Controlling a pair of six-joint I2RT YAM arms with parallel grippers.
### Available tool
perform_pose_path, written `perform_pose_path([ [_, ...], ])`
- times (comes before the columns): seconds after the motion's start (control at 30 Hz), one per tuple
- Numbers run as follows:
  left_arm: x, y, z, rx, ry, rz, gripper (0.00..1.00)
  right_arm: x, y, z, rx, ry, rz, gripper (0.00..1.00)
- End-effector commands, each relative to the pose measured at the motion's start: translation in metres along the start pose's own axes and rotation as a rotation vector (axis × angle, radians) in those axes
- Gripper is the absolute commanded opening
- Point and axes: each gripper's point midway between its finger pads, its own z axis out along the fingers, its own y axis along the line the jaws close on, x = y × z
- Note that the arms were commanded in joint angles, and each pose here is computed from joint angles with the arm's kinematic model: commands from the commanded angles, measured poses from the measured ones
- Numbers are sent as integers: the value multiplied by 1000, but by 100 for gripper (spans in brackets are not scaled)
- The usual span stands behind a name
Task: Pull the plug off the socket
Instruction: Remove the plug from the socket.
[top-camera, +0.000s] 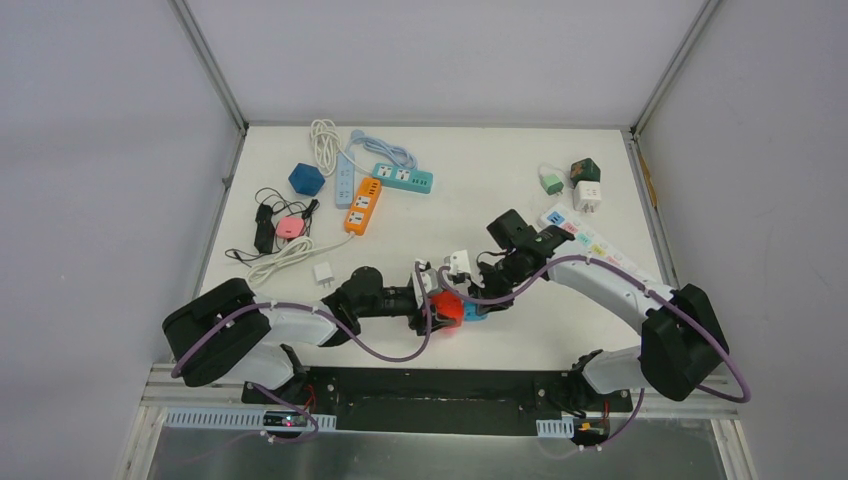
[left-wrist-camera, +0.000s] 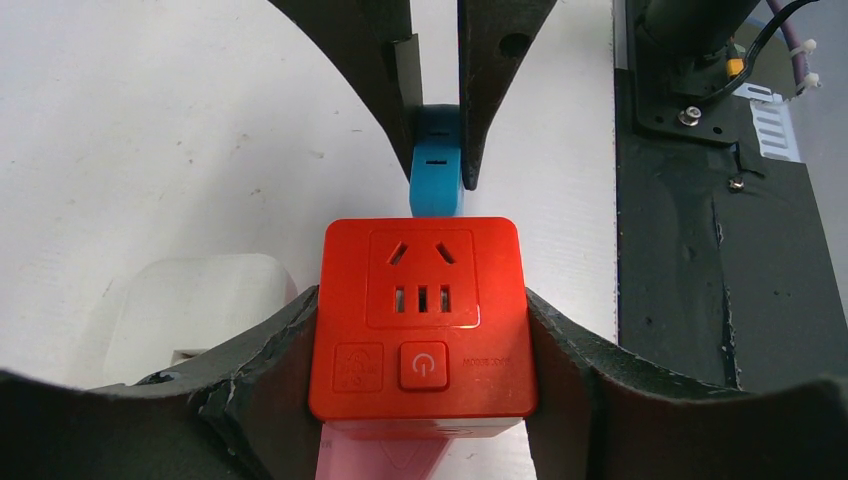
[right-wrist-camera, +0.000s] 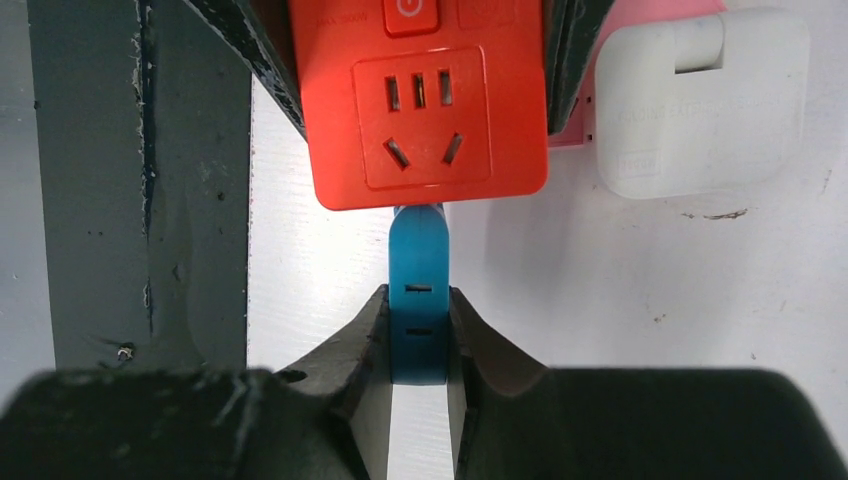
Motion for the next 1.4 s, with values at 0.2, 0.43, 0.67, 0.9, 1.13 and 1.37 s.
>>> perform_pose_path([
  [0.2,-50,17,-22,-89,-165,0,0,-32,-3,2,0,-197,-49,0],
  [0.43,-51,17,-29,-105,-136,33,0,-44,3,-5,-38,-221,-19,0],
  [0.67,-9,15,-12,-43,0,-20,0,-43,9,-31,-36,-126,-76,0],
  [0.9,-17,18,-12,-54,-58,-11,0,-31,5,-27,-31,-106,-54,0],
  [1.13,-49,23,-32,-94,-125,18,0,-20,4,-9,-74,-99,-24,0],
  [1.37,-17,23,-25,-79,-28,-30,0,-42,12,-25,-79,-152,-23,0],
])
